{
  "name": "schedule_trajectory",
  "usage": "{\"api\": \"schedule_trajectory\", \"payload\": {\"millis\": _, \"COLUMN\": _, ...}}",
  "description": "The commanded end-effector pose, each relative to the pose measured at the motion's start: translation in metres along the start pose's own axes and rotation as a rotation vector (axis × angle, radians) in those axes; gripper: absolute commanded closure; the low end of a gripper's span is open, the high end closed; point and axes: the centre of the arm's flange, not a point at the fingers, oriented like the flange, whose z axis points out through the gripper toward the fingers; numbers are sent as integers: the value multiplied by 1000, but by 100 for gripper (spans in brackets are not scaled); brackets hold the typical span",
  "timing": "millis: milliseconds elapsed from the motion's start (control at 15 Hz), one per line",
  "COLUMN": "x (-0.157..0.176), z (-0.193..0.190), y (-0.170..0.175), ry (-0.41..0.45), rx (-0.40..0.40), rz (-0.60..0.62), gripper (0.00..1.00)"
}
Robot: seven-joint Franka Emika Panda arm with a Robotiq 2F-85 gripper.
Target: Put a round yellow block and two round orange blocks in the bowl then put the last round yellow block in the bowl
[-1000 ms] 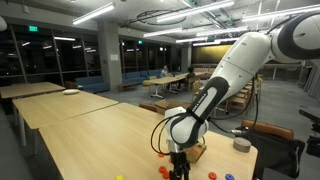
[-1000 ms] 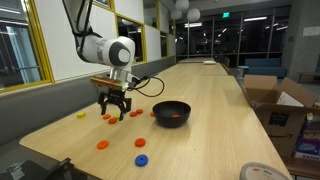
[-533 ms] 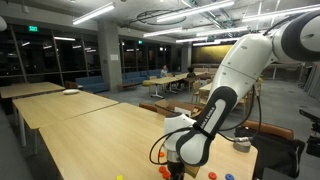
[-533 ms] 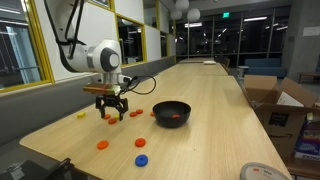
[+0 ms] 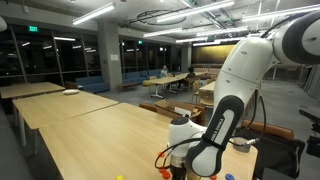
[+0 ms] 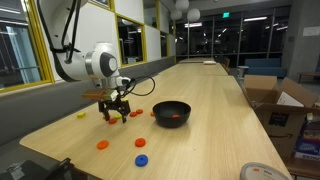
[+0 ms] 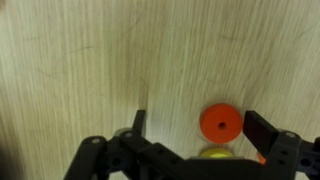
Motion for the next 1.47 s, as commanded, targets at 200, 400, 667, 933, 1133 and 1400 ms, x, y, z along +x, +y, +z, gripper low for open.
{"api": "schedule_trajectory", "payload": {"millis": 200, "x": -2, "z": -6, "y": -5, "ry": 68, "rx": 29, "rz": 58, "gripper": 0}}
{"api": "schedule_trajectory", "payload": {"millis": 400, "x": -4, "z": -4, "y": -9, "ry": 59, "rx": 33, "rz": 61, "gripper": 0}}
{"api": "schedule_trajectory", "payload": {"millis": 667, "x": -9, "z": 1, "y": -17, "ry": 34, "rx": 36, "rz": 47, "gripper": 0}}
{"api": "schedule_trajectory", "payload": {"millis": 933, "x": -11, "z": 2, "y": -24, "ry": 29, "rx": 37, "rz": 36, "gripper": 0}}
{"api": "schedule_trajectory", "payload": {"millis": 1133, "x": -11, "z": 2, "y": -26, "ry": 36, "rx": 34, "rz": 35, "gripper": 0}}
{"api": "schedule_trajectory", "payload": {"millis": 1400, "x": -7, "z": 0, "y": -25, "ry": 47, "rx": 28, "rz": 38, "gripper": 0}}
